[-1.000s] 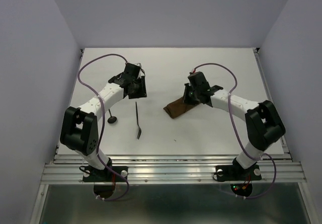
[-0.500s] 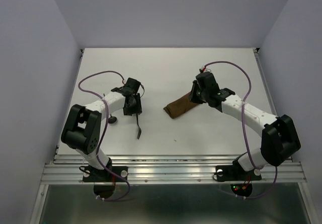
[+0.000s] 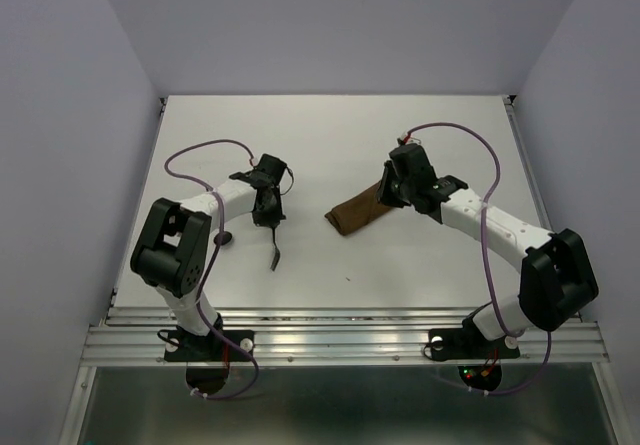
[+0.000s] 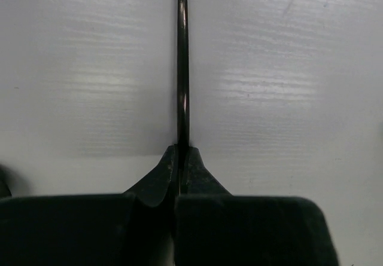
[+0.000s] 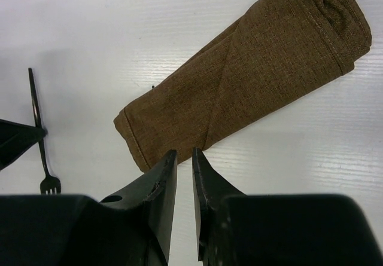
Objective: Fold the napkin into a case and place the utensils inside
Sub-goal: Pick up the fork from the center of the board, then place the fork at the center of the board.
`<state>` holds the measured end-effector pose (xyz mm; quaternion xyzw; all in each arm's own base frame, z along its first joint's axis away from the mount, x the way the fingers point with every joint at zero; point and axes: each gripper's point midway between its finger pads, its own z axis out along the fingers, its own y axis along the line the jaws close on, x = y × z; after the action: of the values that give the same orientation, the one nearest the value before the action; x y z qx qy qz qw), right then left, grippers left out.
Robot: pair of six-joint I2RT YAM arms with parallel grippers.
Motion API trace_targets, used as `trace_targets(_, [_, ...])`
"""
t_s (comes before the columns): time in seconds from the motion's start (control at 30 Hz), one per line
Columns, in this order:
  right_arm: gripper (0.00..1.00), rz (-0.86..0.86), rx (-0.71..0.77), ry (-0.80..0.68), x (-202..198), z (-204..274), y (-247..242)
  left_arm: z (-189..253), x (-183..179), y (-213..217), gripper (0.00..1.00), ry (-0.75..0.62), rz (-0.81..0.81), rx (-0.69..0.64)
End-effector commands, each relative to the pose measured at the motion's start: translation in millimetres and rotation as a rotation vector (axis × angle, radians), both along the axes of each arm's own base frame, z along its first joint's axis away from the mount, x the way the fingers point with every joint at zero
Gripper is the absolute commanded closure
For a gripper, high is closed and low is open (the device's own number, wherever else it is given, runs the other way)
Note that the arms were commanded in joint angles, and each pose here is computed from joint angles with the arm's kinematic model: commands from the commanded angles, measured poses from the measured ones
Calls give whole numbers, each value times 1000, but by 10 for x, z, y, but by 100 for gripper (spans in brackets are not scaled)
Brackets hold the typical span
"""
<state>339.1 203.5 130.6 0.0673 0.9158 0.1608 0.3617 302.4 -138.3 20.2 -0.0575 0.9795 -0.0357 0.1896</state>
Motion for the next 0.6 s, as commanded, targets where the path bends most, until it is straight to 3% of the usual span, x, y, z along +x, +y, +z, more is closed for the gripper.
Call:
trace_targets(0.0, [78, -31, 17, -55, 11, 180, -60, 306, 290, 230, 100, -81, 6, 186])
trace_targets(0.23, [78, -47, 18, -60, -31, 183, -107, 658, 628, 297, 100, -168, 51, 405])
trace_targets(0.43, [77, -47, 17, -44, -81, 119, -125, 488, 574, 120, 100, -136, -3, 636])
trace_targets(0.47, [77, -48, 19, -40, -91, 106, -127, 423, 570, 66, 79, -133, -16, 689])
trace_targets(0.5, [78, -48, 19, -37, -98, 97, -128, 383, 550, 33, 68, -129, -29, 717])
trace_targets(0.53, [78, -48, 21, -36, -110, 95, -131, 398, 581, -5, 45, -144, -29, 739])
trace_targets(0.57, [77, -49, 20, -36, -109, 91, -134, 372, 571, -42, 34, -143, -36, 753])
